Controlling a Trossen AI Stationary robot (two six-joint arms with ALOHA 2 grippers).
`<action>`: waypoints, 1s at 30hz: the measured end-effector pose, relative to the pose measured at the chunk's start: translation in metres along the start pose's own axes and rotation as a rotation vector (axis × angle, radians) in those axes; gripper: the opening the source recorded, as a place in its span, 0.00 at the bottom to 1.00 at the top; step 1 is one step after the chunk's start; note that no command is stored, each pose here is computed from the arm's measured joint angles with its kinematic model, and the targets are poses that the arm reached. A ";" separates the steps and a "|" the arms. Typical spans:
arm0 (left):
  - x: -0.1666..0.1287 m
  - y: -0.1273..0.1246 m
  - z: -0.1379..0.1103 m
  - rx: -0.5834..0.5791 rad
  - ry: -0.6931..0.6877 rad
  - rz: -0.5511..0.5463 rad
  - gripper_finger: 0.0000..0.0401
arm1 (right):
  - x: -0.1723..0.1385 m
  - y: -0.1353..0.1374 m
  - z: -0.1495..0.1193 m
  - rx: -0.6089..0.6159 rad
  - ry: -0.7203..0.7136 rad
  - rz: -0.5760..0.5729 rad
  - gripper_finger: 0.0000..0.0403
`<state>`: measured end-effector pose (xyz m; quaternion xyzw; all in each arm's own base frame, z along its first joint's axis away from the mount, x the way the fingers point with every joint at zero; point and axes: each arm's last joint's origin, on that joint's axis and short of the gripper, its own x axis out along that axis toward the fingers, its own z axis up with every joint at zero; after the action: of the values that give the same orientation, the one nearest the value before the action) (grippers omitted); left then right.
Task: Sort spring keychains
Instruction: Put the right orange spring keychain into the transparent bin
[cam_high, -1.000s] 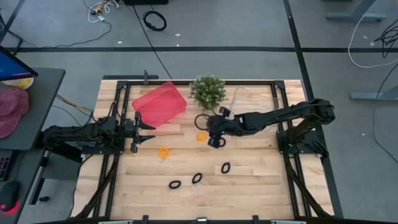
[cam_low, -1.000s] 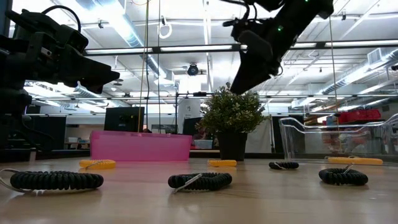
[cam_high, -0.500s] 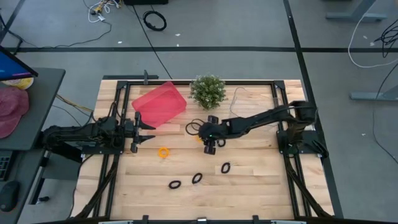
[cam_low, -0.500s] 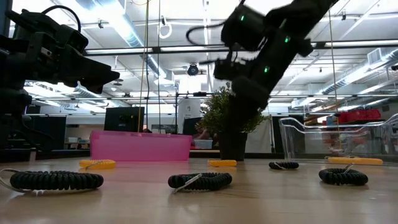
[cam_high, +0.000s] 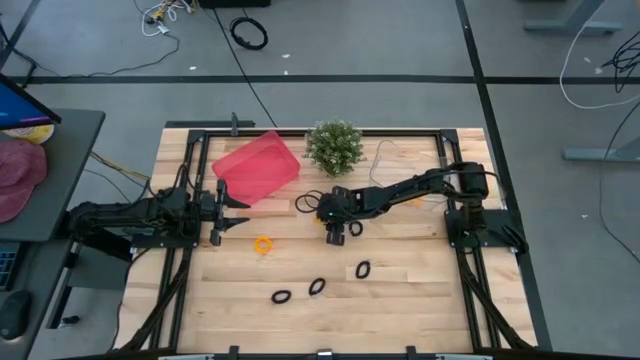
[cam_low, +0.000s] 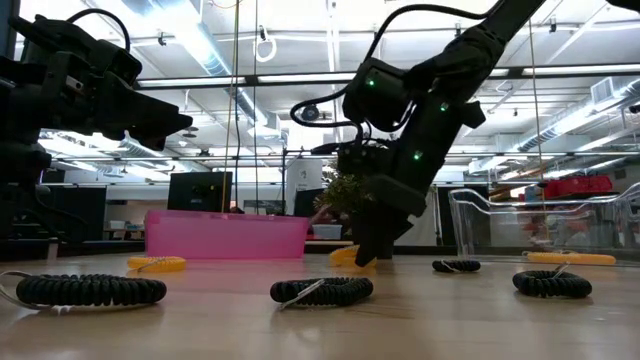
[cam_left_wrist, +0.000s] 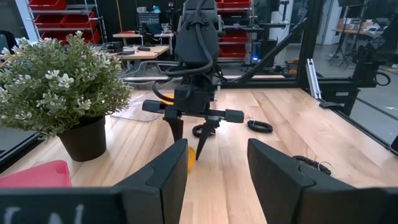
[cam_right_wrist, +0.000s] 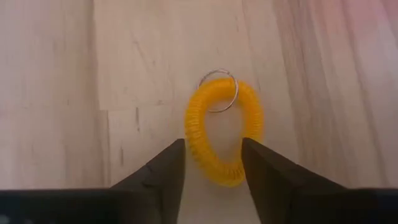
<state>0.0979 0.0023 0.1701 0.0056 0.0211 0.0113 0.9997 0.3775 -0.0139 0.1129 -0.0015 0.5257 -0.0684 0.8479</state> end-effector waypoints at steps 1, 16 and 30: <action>0.000 0.000 0.000 0.000 0.000 0.000 0.43 | -0.001 0.000 0.000 -0.007 0.002 -0.003 0.35; 0.000 0.000 0.000 0.000 0.000 0.000 0.43 | -0.044 0.007 0.013 -0.080 0.077 -0.078 0.03; 0.000 0.000 0.000 0.000 0.000 0.000 0.43 | -0.171 0.022 -0.014 0.127 -0.053 -0.585 0.03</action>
<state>0.0979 0.0023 0.1701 0.0056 0.0209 0.0115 0.9997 0.2923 0.0287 0.2575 -0.1017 0.4751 -0.3425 0.8041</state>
